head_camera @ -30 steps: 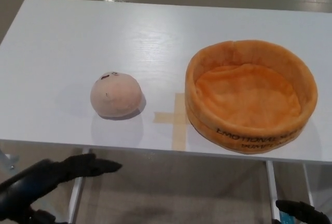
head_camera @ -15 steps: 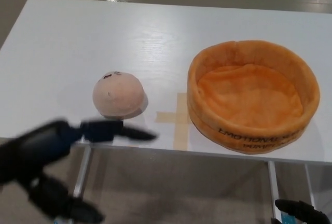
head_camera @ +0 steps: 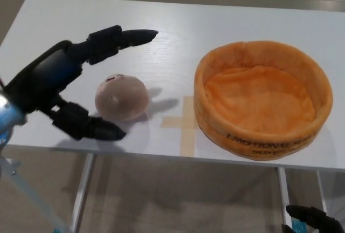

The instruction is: Use the left hand to pick up the pink round toy on the left and place it inside the orange plate on the desk.

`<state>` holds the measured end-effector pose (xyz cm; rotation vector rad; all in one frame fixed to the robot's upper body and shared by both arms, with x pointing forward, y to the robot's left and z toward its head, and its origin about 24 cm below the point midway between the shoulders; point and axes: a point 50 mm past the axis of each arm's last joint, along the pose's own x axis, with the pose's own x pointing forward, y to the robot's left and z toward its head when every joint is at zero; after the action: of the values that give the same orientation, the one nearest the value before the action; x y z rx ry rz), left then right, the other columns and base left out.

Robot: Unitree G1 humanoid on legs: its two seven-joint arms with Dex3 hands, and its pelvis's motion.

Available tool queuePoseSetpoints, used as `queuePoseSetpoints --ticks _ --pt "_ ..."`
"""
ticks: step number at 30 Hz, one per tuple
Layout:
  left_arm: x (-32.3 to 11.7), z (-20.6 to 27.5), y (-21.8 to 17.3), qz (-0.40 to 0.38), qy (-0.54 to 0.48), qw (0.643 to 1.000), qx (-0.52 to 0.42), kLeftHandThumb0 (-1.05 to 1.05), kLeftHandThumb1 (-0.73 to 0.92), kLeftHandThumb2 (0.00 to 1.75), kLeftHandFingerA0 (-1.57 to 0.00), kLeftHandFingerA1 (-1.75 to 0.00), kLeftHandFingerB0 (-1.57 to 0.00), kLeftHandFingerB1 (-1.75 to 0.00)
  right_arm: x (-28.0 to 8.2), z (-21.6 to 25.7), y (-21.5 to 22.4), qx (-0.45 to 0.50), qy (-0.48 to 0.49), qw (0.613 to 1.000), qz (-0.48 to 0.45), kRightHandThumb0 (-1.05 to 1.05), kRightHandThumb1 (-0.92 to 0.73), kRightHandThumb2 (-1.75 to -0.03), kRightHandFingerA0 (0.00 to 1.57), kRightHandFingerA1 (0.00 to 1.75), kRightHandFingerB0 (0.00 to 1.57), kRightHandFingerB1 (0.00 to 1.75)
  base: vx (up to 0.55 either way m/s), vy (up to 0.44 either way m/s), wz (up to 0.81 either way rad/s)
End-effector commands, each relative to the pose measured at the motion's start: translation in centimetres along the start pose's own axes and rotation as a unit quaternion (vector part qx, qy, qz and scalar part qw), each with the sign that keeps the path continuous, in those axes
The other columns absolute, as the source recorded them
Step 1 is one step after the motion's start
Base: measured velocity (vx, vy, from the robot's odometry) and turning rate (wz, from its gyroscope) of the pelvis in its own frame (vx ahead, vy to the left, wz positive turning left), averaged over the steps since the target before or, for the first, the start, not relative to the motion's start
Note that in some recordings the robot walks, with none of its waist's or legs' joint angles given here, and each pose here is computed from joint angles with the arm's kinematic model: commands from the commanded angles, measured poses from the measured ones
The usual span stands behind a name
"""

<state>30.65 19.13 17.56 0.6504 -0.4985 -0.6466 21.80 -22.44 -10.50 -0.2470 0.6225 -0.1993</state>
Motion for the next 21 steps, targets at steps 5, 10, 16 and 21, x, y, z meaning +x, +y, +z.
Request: queuePoseSetpoints --ticks 5,10,16,21 --pt "3.6 -7.2 -1.5 -0.023 0.213 0.963 0.164 -0.54 0.31 0.74 0.0 -0.12 -0.06 -0.3 -0.1 -0.1 0.1 0.009 -0.001 1.0 0.002 -0.29 -0.59 -0.58 0.6 0.7 0.54 0.52 0.0 0.0 0.0" --pt "3.7 -8.3 -2.5 -0.035 0.236 0.954 0.179 -0.64 0.37 0.57 0.0 -0.16 -0.11 -0.28 -0.1 -0.1 0.1 0.009 0.0 1.0 0.005 -0.32 -0.62 -0.57 0.62 0.68 0.54 0.51 0.0 0.0 0.0" --pt "3.2 -9.7 -4.3 -0.051 0.262 0.95 0.165 -0.56 0.39 0.52 -0.05 -0.24 -0.13 -0.28 -0.1 -0.4 0.3 0.023 0.013 1.0 0.01 -0.28 -0.63 -0.58 0.64 0.74 0.54 0.53 0.0 0.0 0.0" --pt "3.1 -10.3 -5.1 -0.069 0.27 0.944 0.176 -0.51 0.4 0.63 -0.07 -0.3 -0.08 -0.33 -0.1 -0.3 0.2 0.015 0.007 1.0 0.009 -0.3 -0.61 -0.58 0.67 0.73 0.56 0.54 0.0 0.0 0.0"
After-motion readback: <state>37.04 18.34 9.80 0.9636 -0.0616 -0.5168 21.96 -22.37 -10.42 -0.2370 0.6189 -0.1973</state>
